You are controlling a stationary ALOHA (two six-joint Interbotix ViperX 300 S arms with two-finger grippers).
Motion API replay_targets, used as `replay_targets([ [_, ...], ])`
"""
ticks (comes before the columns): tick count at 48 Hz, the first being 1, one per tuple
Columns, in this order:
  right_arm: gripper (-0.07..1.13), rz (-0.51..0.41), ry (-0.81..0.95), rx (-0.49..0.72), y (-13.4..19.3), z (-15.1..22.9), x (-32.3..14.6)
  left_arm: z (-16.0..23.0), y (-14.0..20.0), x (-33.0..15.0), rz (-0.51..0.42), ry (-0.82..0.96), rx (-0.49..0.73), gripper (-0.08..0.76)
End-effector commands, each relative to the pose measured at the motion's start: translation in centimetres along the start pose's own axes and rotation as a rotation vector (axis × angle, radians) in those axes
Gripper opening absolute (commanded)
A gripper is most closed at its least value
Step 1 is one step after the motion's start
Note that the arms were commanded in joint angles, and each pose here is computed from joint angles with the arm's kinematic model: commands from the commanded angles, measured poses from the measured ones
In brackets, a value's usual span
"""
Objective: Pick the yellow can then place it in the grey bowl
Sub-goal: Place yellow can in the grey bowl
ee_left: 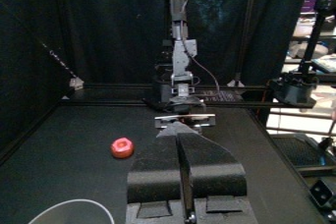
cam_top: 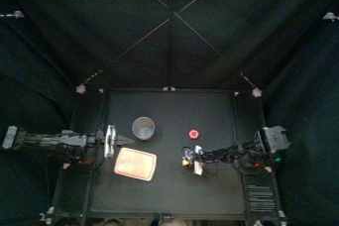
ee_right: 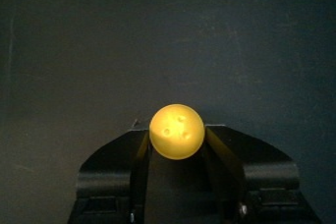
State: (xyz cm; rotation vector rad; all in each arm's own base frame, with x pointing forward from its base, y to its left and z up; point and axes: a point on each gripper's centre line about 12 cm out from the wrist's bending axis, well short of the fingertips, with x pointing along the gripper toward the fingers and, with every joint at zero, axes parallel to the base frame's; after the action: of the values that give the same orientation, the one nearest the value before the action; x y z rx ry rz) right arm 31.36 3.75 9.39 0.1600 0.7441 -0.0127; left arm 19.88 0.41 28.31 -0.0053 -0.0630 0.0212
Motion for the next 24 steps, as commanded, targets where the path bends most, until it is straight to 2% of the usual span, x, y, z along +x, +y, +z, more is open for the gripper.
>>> replay_targets([
  [1,0.63,0.005,-0.029,0.003,0.1,0.8,-0.3,0.7,0.0,0.2,0.001,-0.023,0.002,-0.024],
  [8,0.62,0.017,-0.075,-0.009,0.5,2.6,-0.2,0.7,0.0,0.2,0.001,-0.021,0.002,-0.024],
  [15,0.62,0.039,-0.187,-0.05,1.1,6.9,-0.6,0.7,0.0,0.2,0.001,-0.021,0.003,-0.024],
  [24,0.62,-0.007,-0.336,-0.12,-1.2,13.1,-1.2,0.6,0.1,0.2,0.003,-0.02,-0.007,-0.024],
])
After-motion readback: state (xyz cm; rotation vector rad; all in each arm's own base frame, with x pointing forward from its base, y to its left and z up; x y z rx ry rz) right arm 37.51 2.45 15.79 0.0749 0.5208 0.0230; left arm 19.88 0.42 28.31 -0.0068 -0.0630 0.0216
